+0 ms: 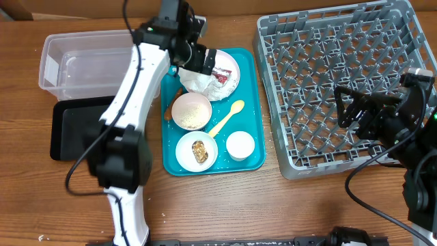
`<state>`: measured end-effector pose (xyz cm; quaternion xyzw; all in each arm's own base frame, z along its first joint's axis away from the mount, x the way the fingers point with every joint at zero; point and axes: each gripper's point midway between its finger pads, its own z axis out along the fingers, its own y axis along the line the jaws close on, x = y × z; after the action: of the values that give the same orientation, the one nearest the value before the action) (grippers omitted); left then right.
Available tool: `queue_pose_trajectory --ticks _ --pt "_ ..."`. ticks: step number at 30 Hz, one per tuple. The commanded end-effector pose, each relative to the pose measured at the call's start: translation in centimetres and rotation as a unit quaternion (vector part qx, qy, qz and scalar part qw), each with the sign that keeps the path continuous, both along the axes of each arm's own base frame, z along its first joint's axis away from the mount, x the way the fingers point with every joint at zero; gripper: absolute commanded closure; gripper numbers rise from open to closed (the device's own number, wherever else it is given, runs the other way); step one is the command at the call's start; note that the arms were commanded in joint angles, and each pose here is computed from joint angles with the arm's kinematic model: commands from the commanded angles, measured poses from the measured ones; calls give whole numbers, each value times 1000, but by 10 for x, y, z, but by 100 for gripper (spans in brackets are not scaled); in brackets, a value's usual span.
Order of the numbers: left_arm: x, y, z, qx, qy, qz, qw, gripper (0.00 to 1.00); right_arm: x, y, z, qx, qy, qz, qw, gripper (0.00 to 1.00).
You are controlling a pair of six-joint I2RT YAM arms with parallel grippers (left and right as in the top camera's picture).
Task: Sort waste into correct bins and load items into the dishwasher
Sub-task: 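Reach the left gripper to the plate and grasp the tissue and wrapper, then carry the tissue and wrapper left and drop them into the clear bin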
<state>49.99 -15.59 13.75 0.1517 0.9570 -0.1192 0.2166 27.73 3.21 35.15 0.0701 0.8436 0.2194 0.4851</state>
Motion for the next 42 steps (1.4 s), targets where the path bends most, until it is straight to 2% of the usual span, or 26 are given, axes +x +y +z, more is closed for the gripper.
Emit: queue_pose_trajectory --ticks 1,6,11,16,18,20,21,22,24,25,28,32,35,42 --pt "10 -17 -42 -13 23 -19 999 0 3 0 1 4 6 2 1000 0" --pt "11 -35 -80 16 33 -32 999 0 10 -1 -14 9 38 2 999 0" --pt "13 -40 -108 82 24 -29 996 0 17 -2 -31 14 73 2 997 0" --pt "8 -40 -138 104 46 -31 993 2 20 -2 -34 15 79 2 997 0" --pt "6 -39 -147 104 56 -24 993 9 20 -2 -34 15 78 2 997 0" --pt "5 -39 -151 104 60 -24 992 21 20 -2 -34 14 78 3 997 0" --pt "5 -39 -151 104 60 -24 992 30 20 -2 -34 14 77 3 997 0" --pt "5 -39 -151 104 59 -24 993 43 20 -2 -33 13 77 3 997 0" --pt "6 -40 -150 103 58 -24 993 62 20 -2 -33 13 76 3 997 0" --pt "6 -40 -150 103 57 -24 993 67 20 -2 -33 13 76 3 997 0" --pt "6 -40 -148 102 56 -24 993 96 20 -2 -33 13 76 3 997 0" --pt "10 -41 -129 94 51 -18 994 96 20 -2 -33 13 76 3 997 0" --pt "18 -39 -97 85 41 -1 996 96 21 -2 -33 13 75 3 997 0" --pt "38 -13 20 54 -9 53 997 96 21 -2 -33 13 75 3 997 0"
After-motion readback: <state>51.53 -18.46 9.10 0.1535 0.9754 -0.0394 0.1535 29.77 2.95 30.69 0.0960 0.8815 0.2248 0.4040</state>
